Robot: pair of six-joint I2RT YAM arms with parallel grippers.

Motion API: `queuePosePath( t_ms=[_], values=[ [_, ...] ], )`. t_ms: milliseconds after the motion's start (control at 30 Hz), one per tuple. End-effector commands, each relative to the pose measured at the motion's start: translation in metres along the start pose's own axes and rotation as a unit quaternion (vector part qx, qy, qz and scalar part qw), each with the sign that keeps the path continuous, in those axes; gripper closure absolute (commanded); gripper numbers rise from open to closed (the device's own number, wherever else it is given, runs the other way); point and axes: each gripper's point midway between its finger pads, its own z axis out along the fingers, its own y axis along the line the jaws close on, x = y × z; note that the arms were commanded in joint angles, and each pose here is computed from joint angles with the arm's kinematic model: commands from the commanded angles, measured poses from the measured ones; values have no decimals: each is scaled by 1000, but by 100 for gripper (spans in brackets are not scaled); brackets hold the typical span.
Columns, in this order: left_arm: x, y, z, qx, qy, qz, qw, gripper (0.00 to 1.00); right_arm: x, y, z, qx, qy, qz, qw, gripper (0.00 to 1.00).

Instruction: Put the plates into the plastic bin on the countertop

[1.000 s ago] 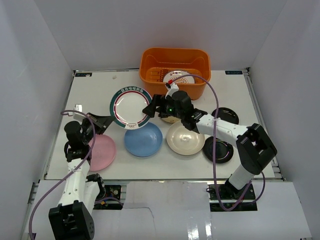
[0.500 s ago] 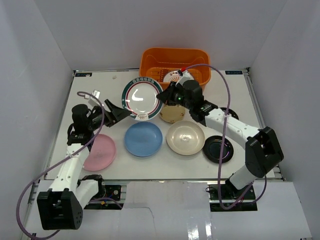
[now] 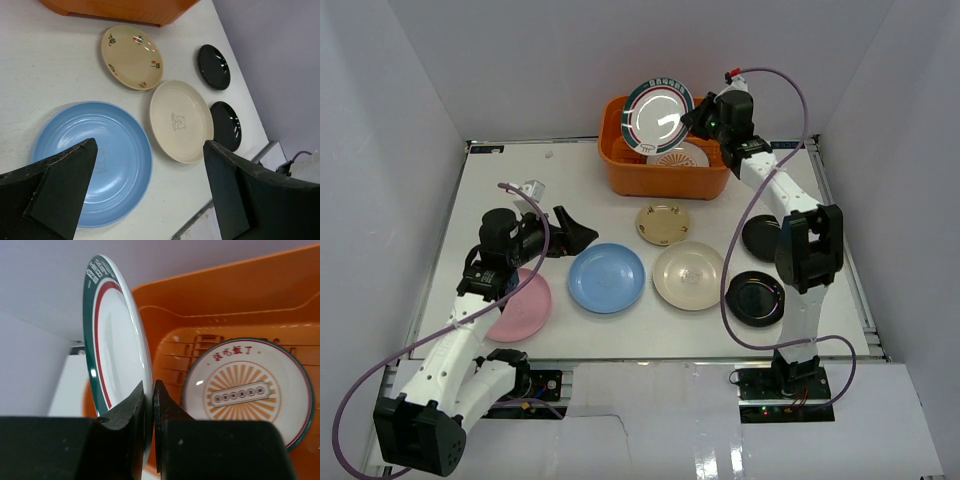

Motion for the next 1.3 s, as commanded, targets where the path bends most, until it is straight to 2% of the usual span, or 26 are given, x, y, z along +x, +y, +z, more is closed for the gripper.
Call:
queuePosePath(
  t_ms=[0, 33, 67, 167, 233, 300, 367, 400, 467, 600, 700, 767, 800, 867, 900, 933, 967, 1033, 1067, 1133, 1167, 1233, 1267],
  values=[
    [3, 20, 0, -44, -4, 24, 999, 2, -7, -1, 21, 12, -3, -31, 999, 92],
    [4, 22, 1, -48, -4, 24, 999, 2, 8, -17, 32, 31, 14, -33, 999, 92],
    [6, 27, 3, -57, -1, 27, 998, 2, -1, -12, 37, 27, 2, -41, 999, 92],
    [10, 35, 5, -68, 5, 27, 997, 2, 17, -32, 47, 50, 25, -43, 998, 90],
    [9, 37, 6, -73, 4, 31, 997, 2, 20, -46, 49, 74, 21, -48, 996, 85],
    [9, 40, 5, -81, 3, 33, 996, 2, 27, -54, 49, 84, 27, -51, 995, 73],
    [9, 42, 5, -86, 2, 34, 996, 2, 30, -58, 48, 92, 28, -55, 994, 56],
    [8, 43, 5, -90, 2, 34, 995, 2, 30, -58, 48, 93, 28, -59, 994, 41],
    [8, 47, 4, -99, -2, 36, 994, 2, 32, -61, 45, 100, 31, -66, 992, 25],
    [8, 52, 3, -111, -3, 38, 993, 2, 11, -46, 31, 91, 20, -85, 992, 11],
    [10, 58, 3, -125, 0, 39, 991, 2, -5, -27, 9, 77, 11, -100, 992, 5],
    [16, 67, 4, -144, 12, 35, 989, 2, 5, -24, -5, 68, 24, -105, 992, 5],
    [18, 71, 5, -152, 18, 31, 988, 2, -8, -7, -23, 51, 11, -108, 993, 5],
    [27, 81, 6, -170, 35, 26, 984, 2, 19, -16, -44, 53, 35, -105, 992, 6],
    [31, 85, 6, -178, 43, 22, 983, 2, 1, 2, -67, 33, 6, -106, 994, 8],
    [35, 88, 6, -184, 50, 20, 981, 2, 3, 4, -78, 27, -4, -103, 994, 9],
    [42, 94, 6, -195, 67, 15, 978, 2, 40, -18, -92, 43, 29, -89, 995, 16],
    [49, 99, 8, -199, 81, 11, 976, 3, 44, 0, -128, 0, 17, -76, 997, 30],
    [56, 100, 9, -198, 96, 6, 975, 3, 75, -6, -152, -5, 40, -62, 997, 45],
    [62, 99, 11, -191, 111, 1, 975, 5, 106, -1, -171, -31, 67, -56, 996, 63],
    [65, 99, 13, -188, 116, -1, 975, 6, 130, 12, -181, -52, 91, -62, 993, 68],
    [72, 101, 16, -185, 132, -5, 974, 7, 166, 15, -201, -59, 135, -87, 985, 68],
    [75, 103, 17, -184, 138, -6, 973, 9, 189, 30, -212, -77, 162, -100, 979, 67]
  ],
)
